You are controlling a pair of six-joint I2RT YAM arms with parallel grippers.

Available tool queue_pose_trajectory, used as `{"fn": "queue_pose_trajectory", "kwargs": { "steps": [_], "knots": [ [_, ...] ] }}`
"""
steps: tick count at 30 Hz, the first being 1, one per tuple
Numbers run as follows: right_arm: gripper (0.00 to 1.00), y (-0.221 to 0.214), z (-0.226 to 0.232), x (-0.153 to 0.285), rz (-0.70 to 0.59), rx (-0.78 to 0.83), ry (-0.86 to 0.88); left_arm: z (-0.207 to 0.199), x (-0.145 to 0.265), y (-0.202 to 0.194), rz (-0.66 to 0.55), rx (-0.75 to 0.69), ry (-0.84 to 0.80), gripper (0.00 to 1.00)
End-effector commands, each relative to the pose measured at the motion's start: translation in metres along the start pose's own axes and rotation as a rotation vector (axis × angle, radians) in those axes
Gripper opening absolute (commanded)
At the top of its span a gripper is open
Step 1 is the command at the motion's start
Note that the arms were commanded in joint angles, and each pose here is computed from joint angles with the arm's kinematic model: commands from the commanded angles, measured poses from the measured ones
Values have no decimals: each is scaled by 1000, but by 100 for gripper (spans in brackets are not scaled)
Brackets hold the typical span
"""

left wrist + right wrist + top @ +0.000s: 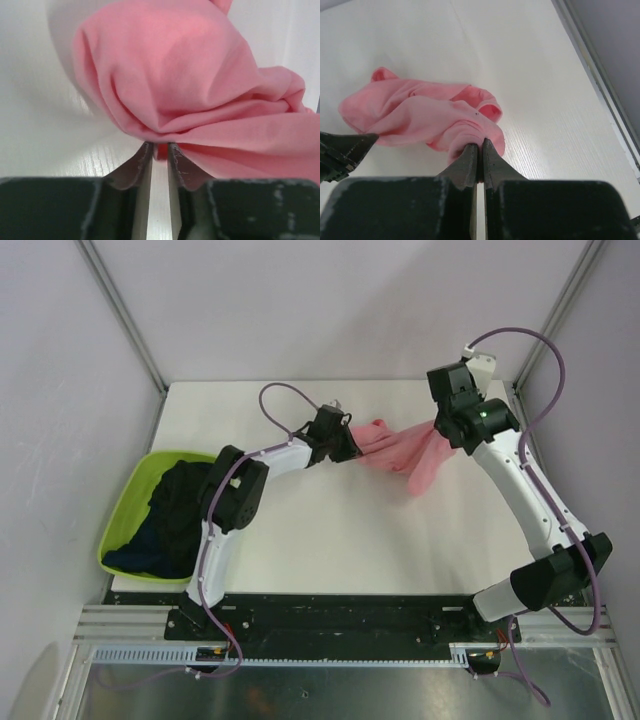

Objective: Fold and stack the t-shirts
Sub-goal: Flatten out the tshirt

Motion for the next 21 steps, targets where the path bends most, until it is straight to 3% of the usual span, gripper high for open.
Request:
{"fn": "queue_pose_trajectory", "kwargs": {
  "steps": [1,4,11,21],
  "knots": [
    [0,34,-6,11,-80,-75,17,-13,5,20,-102,-38,6,13],
    [0,43,-4,11,-90,-99,30,-15,16,28,-136,-68,26,2],
    [0,68,-1,22,-145,-145,63,-22,76,51,-272,-149,92,0],
    [0,115,-26,62,-345,-317,145,-67,266,112,-684,-277,77,0]
  ]
}}
Point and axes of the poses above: each gripper's point midway between its finger pads, its own x axis back along the fingers, its own z axis along the line the jaws close on, y = z × x, the point moved 6 cm from there along x, back along the fingers, and after that the axes turned 5 degrees about -x, right-handed, at the moved point
